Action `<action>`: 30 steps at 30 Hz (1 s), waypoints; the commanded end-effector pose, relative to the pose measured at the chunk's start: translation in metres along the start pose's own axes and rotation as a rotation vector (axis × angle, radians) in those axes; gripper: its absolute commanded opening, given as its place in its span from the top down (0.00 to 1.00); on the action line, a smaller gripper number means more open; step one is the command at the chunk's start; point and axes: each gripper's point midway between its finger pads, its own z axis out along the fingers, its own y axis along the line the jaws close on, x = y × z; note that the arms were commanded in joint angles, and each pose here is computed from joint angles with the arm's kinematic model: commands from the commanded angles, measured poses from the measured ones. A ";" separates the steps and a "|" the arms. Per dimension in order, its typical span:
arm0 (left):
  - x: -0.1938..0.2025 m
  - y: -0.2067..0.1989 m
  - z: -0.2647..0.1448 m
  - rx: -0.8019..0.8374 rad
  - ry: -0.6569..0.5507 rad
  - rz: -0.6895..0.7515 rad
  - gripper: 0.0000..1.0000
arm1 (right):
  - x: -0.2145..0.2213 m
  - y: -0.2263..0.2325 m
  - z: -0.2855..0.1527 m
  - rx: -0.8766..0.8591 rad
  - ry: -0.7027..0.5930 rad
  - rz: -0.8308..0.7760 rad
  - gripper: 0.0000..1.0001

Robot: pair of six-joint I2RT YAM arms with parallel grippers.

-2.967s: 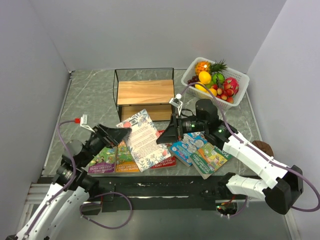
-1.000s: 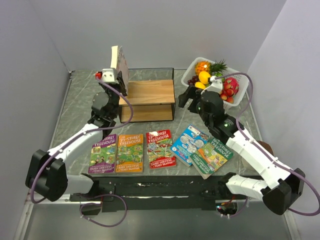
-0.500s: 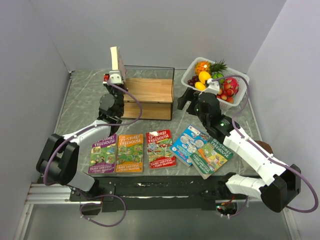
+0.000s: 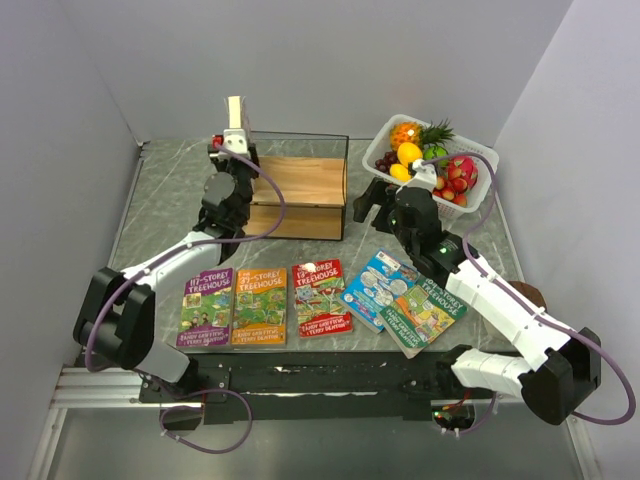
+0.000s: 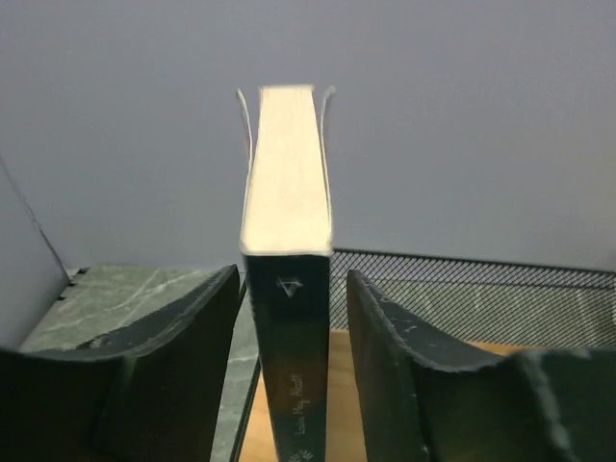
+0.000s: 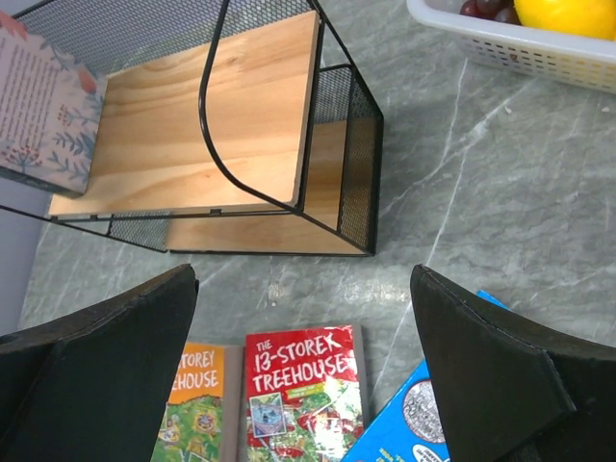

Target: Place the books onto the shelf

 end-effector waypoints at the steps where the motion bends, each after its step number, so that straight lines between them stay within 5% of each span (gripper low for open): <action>1: -0.055 0.007 0.002 -0.030 -0.098 -0.081 0.35 | -0.006 0.003 0.001 -0.017 -0.025 0.021 0.01; 18: -0.135 0.056 -0.028 -0.163 -0.136 -0.098 0.17 | -0.009 0.002 -0.012 -0.019 -0.016 0.011 0.01; 20: -0.146 0.075 -0.040 -0.247 -0.114 -0.124 0.06 | -0.006 0.003 -0.022 -0.045 -0.002 0.014 0.01; 22: -0.134 0.092 -0.064 -0.384 0.012 -0.203 0.05 | 0.010 0.002 -0.032 -0.067 0.020 0.020 0.01; 24: -0.144 0.087 -0.081 -0.348 0.049 -0.371 0.07 | 0.044 0.001 -0.037 -0.098 0.084 0.028 0.01; 30: -0.052 -0.004 -0.152 0.098 0.421 -0.662 0.21 | 0.127 -0.001 -0.050 -0.195 0.263 0.006 0.01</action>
